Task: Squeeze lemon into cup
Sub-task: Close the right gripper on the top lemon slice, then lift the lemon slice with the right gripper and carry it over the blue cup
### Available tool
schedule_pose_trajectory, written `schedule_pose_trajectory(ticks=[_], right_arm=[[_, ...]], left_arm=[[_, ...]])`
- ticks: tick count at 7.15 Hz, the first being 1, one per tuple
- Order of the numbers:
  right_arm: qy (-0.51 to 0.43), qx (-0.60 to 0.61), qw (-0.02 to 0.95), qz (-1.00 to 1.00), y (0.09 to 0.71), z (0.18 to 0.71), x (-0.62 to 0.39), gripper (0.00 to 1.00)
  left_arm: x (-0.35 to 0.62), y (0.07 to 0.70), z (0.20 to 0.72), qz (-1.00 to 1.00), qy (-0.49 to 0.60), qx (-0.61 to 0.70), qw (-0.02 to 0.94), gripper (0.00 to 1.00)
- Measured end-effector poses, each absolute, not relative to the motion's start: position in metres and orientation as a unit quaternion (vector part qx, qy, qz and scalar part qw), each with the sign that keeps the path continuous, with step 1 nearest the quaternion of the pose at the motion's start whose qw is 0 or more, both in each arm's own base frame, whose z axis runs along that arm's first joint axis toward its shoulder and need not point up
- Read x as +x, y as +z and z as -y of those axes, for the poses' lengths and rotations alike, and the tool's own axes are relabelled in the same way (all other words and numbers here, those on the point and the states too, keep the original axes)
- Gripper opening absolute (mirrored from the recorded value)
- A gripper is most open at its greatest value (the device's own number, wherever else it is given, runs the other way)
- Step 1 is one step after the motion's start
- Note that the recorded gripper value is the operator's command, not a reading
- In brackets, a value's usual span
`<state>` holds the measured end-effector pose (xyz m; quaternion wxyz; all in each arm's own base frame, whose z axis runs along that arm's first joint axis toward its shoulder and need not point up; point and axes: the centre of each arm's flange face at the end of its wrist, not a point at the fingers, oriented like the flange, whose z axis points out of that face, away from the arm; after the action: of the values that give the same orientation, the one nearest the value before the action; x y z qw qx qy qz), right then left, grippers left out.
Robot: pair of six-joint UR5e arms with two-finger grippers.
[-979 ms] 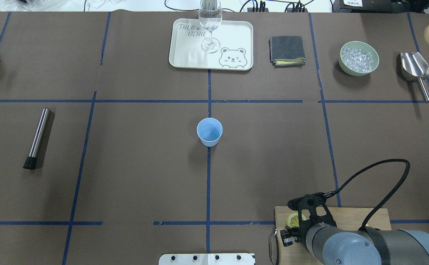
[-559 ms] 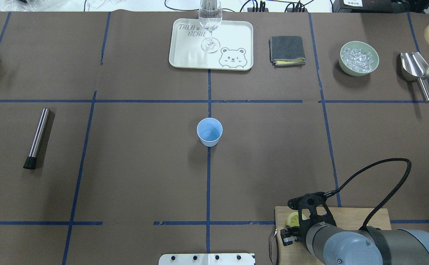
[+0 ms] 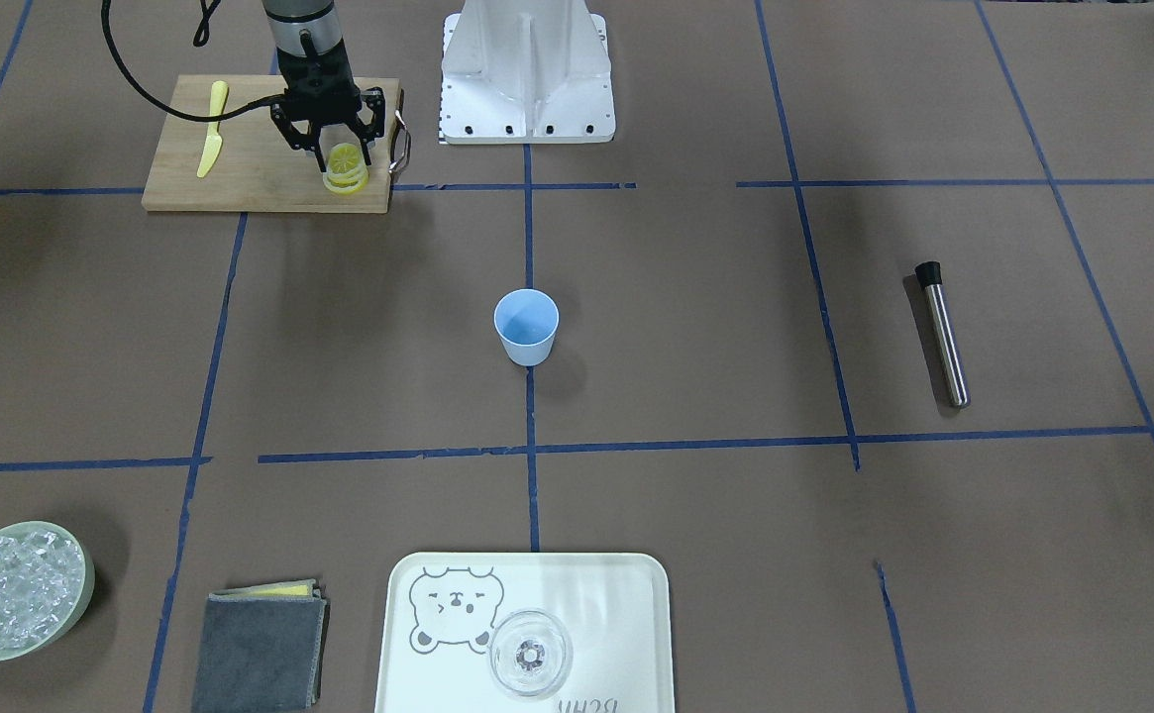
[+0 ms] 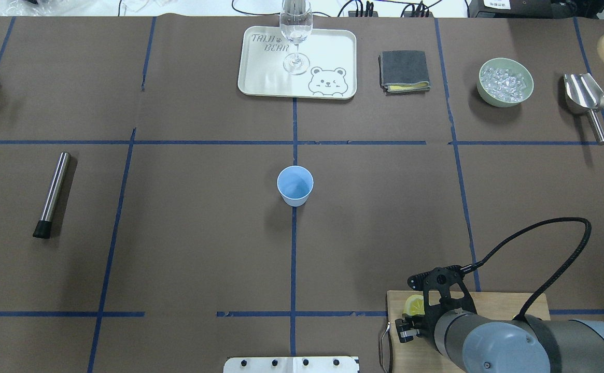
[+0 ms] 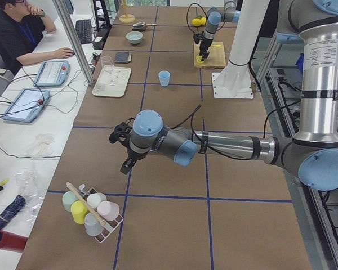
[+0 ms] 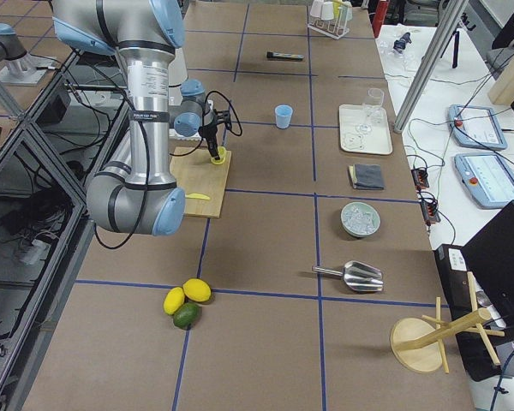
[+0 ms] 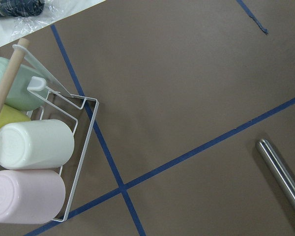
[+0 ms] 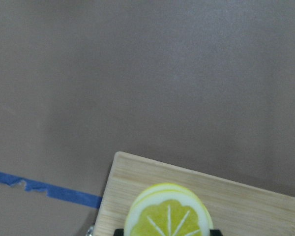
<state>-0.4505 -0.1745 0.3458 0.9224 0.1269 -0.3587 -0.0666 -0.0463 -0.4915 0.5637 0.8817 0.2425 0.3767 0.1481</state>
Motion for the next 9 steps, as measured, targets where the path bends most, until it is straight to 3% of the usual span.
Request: schedule_pose_trajectory(ticks=[4, 9], right_arm=[[-0.053, 0.113, 0.922, 0.367, 0.308, 0.194, -0.431, 0.62], [-0.021, 0.098, 0.924, 0.37, 0.206, 0.277, -0.445, 0.62]], left_arm=[[-0.046, 0.564, 0.492, -0.377, 0.147, 0.242, 0.882, 1.0], [-0.046, 0.566, 0.493, -0.377, 0.147, 0.24, 0.882, 1.0]])
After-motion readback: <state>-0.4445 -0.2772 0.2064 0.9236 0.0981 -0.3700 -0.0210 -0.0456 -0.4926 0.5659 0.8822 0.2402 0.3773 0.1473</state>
